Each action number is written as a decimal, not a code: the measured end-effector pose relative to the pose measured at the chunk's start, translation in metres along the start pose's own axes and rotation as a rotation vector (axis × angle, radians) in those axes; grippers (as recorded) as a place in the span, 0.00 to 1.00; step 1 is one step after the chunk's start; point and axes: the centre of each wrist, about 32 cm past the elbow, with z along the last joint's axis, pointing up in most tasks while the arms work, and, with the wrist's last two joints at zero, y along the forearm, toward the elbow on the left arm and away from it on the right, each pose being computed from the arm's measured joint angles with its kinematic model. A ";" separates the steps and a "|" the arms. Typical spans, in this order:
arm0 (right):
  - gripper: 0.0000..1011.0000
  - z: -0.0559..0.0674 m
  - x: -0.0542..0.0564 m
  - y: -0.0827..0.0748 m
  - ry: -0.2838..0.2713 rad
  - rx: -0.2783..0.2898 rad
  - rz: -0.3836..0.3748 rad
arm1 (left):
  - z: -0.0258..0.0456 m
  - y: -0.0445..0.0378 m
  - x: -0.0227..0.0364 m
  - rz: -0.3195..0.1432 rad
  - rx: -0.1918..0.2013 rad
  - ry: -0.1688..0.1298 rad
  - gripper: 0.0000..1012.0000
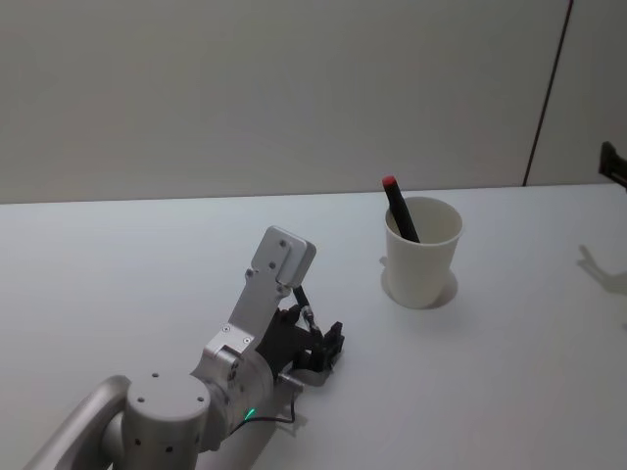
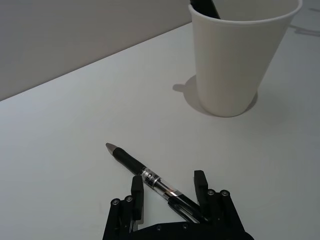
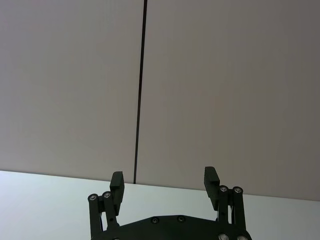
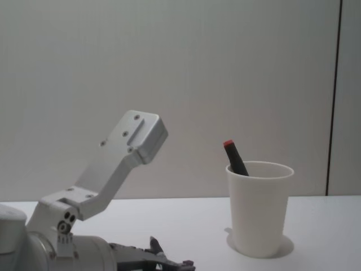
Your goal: Place the pen into the pen holder.
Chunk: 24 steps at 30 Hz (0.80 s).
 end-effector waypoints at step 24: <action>0.99 0.000 0.000 0.000 0.000 0.000 0.000 | -0.0004 -0.0001 0.0003 0.003 0.003 0.000 0.46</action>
